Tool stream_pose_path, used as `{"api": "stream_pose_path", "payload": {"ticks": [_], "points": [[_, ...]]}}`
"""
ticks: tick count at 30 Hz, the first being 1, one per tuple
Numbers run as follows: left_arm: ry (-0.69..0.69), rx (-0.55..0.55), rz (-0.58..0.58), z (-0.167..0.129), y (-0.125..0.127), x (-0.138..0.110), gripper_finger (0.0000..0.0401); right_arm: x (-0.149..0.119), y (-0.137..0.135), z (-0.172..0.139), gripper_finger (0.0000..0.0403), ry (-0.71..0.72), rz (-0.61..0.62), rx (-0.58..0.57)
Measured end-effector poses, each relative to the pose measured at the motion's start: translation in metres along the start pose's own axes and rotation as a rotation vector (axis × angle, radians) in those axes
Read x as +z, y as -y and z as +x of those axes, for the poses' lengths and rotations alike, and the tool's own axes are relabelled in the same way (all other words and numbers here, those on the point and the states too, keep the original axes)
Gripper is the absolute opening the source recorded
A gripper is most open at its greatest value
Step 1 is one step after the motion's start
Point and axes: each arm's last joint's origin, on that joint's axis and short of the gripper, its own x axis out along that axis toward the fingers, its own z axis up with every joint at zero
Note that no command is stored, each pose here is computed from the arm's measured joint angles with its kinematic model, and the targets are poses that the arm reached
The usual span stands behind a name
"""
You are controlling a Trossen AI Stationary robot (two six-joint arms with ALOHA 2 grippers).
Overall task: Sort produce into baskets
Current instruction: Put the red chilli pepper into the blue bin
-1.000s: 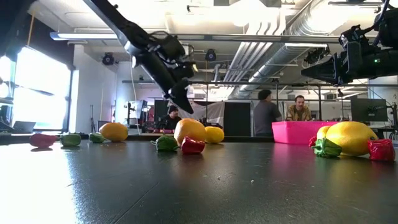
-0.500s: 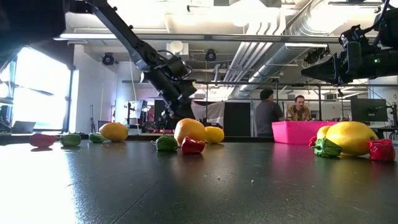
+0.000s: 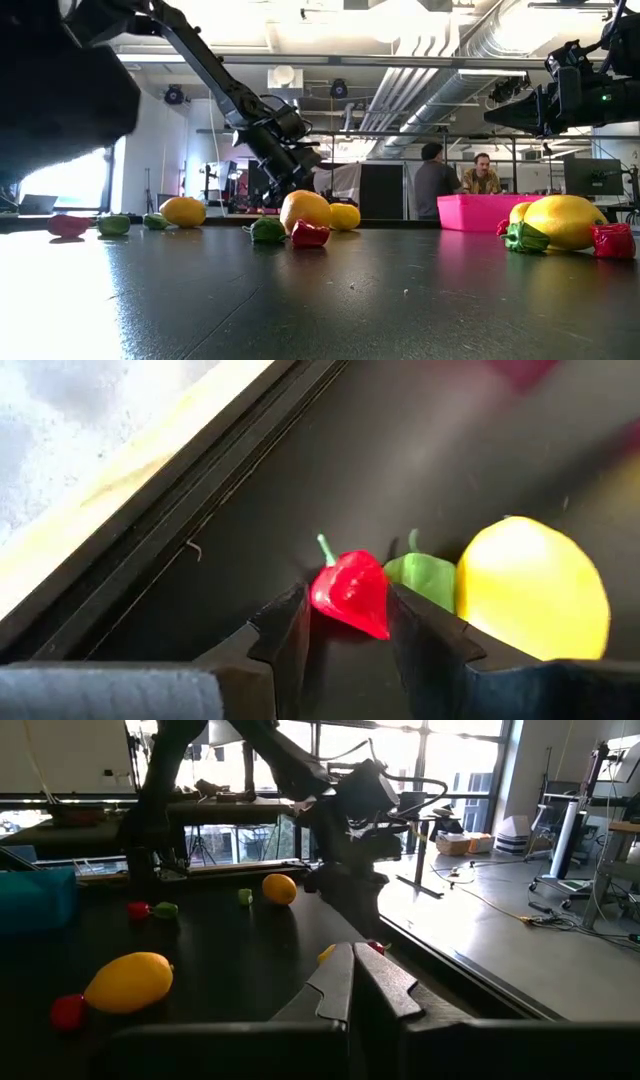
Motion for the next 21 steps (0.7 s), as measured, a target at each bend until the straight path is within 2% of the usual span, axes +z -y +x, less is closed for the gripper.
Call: {"api": "stream_pose_path", "payload": {"ticks": [10,21], "points": [[0.002,0.003,0.03,0.004,-0.0034,0.0035,0.0121,0.0,0.0,0.0,0.0,0.0,0.0,0.0],[-0.019,-0.002,0.21,0.0042,-0.0009,0.0017,0.0119,0.0001,0.0,0.0,0.0,0.0,0.0,0.0]]}}
